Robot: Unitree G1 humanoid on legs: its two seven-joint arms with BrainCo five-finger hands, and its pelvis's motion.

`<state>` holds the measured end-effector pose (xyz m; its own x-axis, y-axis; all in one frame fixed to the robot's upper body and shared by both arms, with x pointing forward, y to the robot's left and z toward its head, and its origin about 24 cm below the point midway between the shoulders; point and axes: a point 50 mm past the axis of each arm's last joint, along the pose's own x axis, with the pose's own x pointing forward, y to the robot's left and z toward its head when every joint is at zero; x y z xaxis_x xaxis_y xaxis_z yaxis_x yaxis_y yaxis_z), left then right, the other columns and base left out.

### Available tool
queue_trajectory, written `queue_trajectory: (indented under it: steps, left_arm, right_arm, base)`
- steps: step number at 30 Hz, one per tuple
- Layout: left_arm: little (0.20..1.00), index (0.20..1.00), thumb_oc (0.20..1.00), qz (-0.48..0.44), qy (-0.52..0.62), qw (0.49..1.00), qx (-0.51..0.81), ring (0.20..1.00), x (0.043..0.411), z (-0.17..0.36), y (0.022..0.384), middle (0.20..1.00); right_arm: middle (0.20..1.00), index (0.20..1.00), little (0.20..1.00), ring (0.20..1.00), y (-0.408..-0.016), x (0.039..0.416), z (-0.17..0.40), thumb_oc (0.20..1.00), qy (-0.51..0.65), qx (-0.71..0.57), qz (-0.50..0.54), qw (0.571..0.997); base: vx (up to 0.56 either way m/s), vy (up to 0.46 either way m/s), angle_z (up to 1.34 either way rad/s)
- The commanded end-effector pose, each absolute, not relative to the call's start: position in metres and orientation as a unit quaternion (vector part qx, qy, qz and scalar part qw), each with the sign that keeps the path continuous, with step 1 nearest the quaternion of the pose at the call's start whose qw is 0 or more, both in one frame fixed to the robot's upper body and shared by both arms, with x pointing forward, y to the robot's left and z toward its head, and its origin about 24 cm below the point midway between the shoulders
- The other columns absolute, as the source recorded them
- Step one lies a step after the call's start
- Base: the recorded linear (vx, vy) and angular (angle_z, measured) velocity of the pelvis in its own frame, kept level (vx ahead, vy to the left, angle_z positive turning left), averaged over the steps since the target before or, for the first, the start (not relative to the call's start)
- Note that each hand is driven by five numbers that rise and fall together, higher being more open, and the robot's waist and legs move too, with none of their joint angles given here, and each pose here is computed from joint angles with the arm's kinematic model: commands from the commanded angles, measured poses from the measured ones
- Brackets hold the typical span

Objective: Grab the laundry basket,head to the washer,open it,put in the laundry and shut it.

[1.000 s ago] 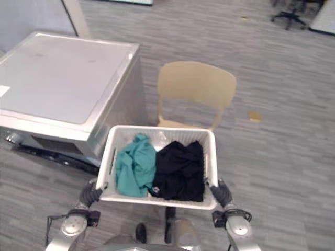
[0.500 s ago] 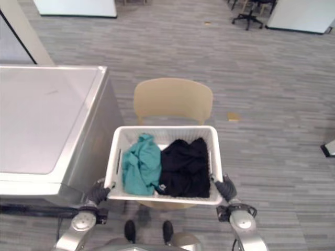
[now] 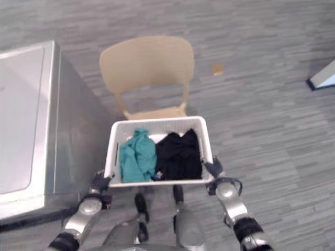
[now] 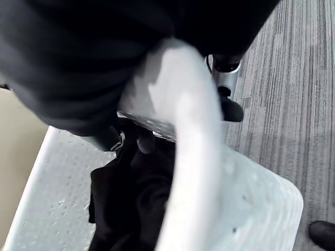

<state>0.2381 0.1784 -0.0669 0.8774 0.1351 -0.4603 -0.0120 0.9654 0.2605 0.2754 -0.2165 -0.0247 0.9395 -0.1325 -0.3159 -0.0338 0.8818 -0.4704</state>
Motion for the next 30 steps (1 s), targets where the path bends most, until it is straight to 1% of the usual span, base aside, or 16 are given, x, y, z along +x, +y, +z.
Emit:
queue_trajectory:
  steps: [1,2,6,7,8,9,10,14,15,19,20,22,25,27,29,30]
  left_arm:
    - [0.2,0.2,0.2,0.028,0.125,0.987,0.093,0.2,0.278,-0.026,0.156,0.2]
    - [0.2,0.2,0.2,0.028,0.114,0.987,0.107,0.2,0.29,-0.019,0.153,0.2]
    - [0.2,0.2,0.2,0.028,0.099,0.987,0.127,0.2,0.302,-0.01,0.148,0.2]
    - [0.369,0.369,0.369,0.031,0.098,0.986,0.13,0.369,0.305,-0.009,0.147,0.369]
    - [0.683,0.683,0.683,0.034,0.094,0.986,0.133,0.683,0.31,-0.006,0.145,0.683]
    - [0.865,0.865,0.865,0.034,0.094,0.986,0.133,0.865,0.31,-0.006,0.145,0.865]
    - [1.0,1.0,1.0,0.041,0.083,0.986,0.137,1.0,0.317,0.001,0.143,1.0]
    - [1.0,1.0,1.0,0.038,0.064,0.989,0.131,1.0,0.309,0.004,0.149,1.0]
    - [1.0,1.0,1.0,0.042,0.066,0.99,0.114,1.0,0.298,0.0,0.154,1.0]
    - [1.0,1.0,1.0,0.049,0.065,0.993,0.089,1.0,0.276,-0.004,0.169,1.0]
    - [1.0,1.0,1.0,0.052,0.054,0.993,0.087,1.0,0.264,0.0,0.182,1.0]
    - [1.0,1.0,1.0,0.055,0.056,0.993,0.083,1.0,0.26,0.0,0.186,1.0]
    - [1.0,1.0,1.0,0.064,0.073,0.993,0.073,1.0,0.244,-0.006,0.199,1.0]
    - [1.0,1.0,1.0,0.048,0.095,0.99,0.088,1.0,0.231,-0.014,0.205,1.0]
    - [1.0,1.0,1.0,0.041,0.106,0.989,0.096,1.0,0.226,-0.018,0.207,1.0]
    - [1.0,1.0,1.0,0.019,0.13,0.984,0.119,1.0,0.217,-0.026,0.212,1.0]
  right_arm:
    - [0.2,0.2,0.2,0.2,-0.17,0.302,0.009,0.2,0.067,-0.21,0.022,0.975]
    - [0.2,0.2,0.2,0.2,-0.169,0.312,0.015,0.2,0.059,-0.217,0.015,0.974]
    - [0.2,0.2,0.2,0.2,-0.163,0.32,0.019,0.2,0.054,-0.217,0.014,0.975]
    - [0.2,0.2,0.2,0.2,-0.162,0.323,0.019,0.2,0.055,-0.218,0.012,0.974]
    - [0.388,0.388,0.388,0.388,-0.159,0.326,0.02,0.388,0.054,-0.222,0.012,0.974]
    - [0.517,0.517,0.517,0.517,-0.159,0.326,0.02,0.517,0.054,-0.222,0.012,0.974]
    - [1.0,1.0,1.0,1.0,-0.156,0.332,0.024,1.0,0.05,-0.231,0.007,0.972]
    - [1.0,1.0,1.0,1.0,-0.167,0.32,0.015,1.0,0.06,-0.235,-0.006,0.97]
    - [1.0,1.0,1.0,1.0,-0.176,0.308,0.006,1.0,0.072,-0.23,-0.017,0.97]
    - [1.0,1.0,1.0,1.0,-0.197,0.284,-0.006,1.0,0.089,-0.217,-0.041,0.971]
    - [1.0,1.0,1.0,1.0,-0.211,0.269,-0.005,1.0,0.084,-0.205,-0.056,0.974]
    - [1.0,1.0,1.0,1.0,-0.216,0.265,-0.005,1.0,0.083,-0.203,-0.06,0.974]
    - [1.0,1.0,1.0,1.0,-0.228,0.257,-0.002,1.0,0.082,-0.216,-0.068,0.971]
    - [1.0,1.0,1.0,1.0,-0.236,0.25,-0.003,1.0,0.089,-0.228,-0.064,0.968]
    - [1.0,1.0,1.0,1.0,-0.238,0.246,-0.006,1.0,0.097,-0.231,-0.061,0.966]
    - [1.0,1.0,1.0,1.0,-0.243,0.24,-0.011,1.0,0.114,-0.246,-0.048,0.961]
  base:
    - [-0.19,-0.109,0.18]
    - [-0.13,-0.074,0.1]
    - [-0.04,-0.052,0.19]
    - [-0.02,-0.057,0.09]
    - [-0.01,-0.043,0.02]
    - [-0.02,-0.057,0.05]
    - [0.0,-0.045,0.07]
    - [0.06,-0.022,0.1]
    - [0.1,-0.01,0.01]
    - [0.12,0.0,0.09]
    - [0.13,0.004,-0.01]
    - [0.08,0.004,-0.03]
    - [0.07,0.005,0.0]
    - [0.08,0.02,0.04]
    - [0.04,0.013,0.03]
    - [0.05,0.013,0.04]
